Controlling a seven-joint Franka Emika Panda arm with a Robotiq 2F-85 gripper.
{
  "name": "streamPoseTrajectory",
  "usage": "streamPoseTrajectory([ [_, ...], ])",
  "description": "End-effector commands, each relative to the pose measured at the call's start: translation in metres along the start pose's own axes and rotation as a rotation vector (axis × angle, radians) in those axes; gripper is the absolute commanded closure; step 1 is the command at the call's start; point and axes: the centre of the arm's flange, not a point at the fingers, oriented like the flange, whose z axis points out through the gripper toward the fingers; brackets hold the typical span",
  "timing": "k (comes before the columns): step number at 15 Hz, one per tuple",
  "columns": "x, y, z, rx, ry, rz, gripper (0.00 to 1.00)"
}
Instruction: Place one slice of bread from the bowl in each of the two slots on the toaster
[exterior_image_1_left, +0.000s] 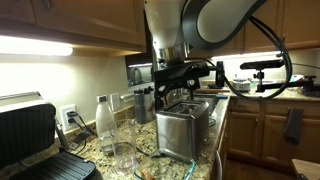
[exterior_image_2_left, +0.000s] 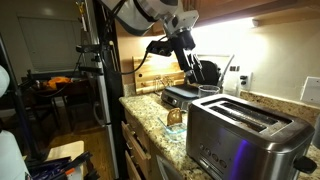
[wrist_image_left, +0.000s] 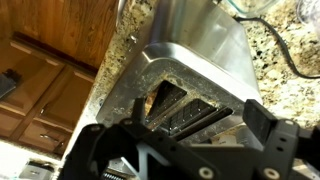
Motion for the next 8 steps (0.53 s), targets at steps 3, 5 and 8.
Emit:
streamPoseTrajectory([
  [3, -0.0151, 0.0406, -0.0099, 0.052, -0.058, -0.145, 0.0],
  [5, -0.0174, 0.0427, -0.0133, 0.063, -0.068, -0.203, 0.0],
  [8, -0.0206, 0.0405, -0.0148, 0.112, -0.095, -0.295, 0.0],
])
